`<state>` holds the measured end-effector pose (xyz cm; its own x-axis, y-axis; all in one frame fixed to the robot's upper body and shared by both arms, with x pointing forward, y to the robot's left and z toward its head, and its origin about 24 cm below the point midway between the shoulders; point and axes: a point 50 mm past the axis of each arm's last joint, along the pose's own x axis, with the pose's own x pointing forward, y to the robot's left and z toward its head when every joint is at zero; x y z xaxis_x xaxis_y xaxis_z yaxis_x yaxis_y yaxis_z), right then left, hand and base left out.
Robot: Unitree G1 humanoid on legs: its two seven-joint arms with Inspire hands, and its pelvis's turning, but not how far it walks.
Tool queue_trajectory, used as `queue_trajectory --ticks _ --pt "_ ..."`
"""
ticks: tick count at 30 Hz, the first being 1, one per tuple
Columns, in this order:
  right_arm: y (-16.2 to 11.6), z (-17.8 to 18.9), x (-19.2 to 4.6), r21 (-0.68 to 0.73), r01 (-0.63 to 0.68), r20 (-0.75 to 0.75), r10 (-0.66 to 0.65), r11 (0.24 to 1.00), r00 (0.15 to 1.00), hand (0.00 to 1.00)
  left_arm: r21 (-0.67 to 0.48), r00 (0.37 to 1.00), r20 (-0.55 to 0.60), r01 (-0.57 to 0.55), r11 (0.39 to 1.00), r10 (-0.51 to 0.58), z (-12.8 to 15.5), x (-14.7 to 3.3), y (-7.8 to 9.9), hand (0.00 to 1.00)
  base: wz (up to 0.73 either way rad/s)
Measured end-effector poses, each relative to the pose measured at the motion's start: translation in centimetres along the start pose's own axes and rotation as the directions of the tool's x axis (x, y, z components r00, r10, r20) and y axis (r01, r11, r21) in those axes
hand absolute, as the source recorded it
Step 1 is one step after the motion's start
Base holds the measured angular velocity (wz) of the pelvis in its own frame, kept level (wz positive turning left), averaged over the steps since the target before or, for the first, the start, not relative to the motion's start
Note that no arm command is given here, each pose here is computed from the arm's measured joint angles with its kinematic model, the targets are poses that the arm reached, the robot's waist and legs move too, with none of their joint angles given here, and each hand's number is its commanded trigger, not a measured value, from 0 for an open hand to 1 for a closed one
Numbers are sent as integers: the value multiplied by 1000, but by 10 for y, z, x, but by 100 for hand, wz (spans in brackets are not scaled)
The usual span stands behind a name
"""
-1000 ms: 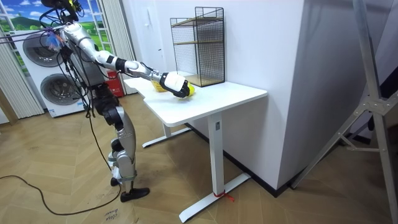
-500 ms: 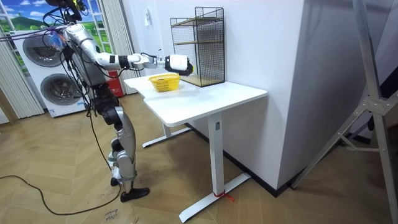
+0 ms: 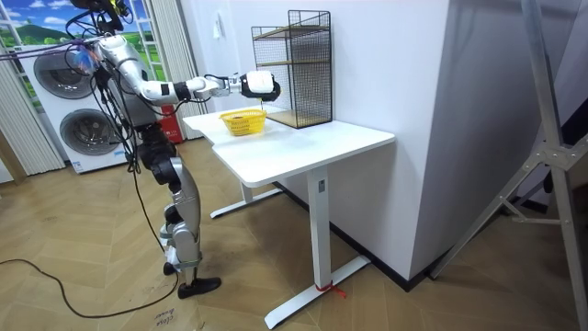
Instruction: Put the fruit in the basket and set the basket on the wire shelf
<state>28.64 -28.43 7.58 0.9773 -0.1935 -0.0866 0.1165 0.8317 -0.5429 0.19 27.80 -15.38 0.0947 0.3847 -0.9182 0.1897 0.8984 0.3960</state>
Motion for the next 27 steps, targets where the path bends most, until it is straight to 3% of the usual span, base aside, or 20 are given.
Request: queue_trajectory --ticks 4,11,18,27 --pt "-1 21 -7 -20 4 100 -2 1000 995 100 9 1000 7 3 1000 -3 1 0 -1 0 0" --pt "27 55 -17 -106 -173 236 194 979 952 100 9 999 38 7 1000 -8 8 0 -2 0 -3" --pt "43 57 -20 -159 -319 230 349 934 908 100 24 999 48 16 1000 -17 12 1 -1 0 0" --pt "49 57 -22 -176 -382 219 414 907 883 100 36 997 74 14 999 -17 21 1 -1 0 1"
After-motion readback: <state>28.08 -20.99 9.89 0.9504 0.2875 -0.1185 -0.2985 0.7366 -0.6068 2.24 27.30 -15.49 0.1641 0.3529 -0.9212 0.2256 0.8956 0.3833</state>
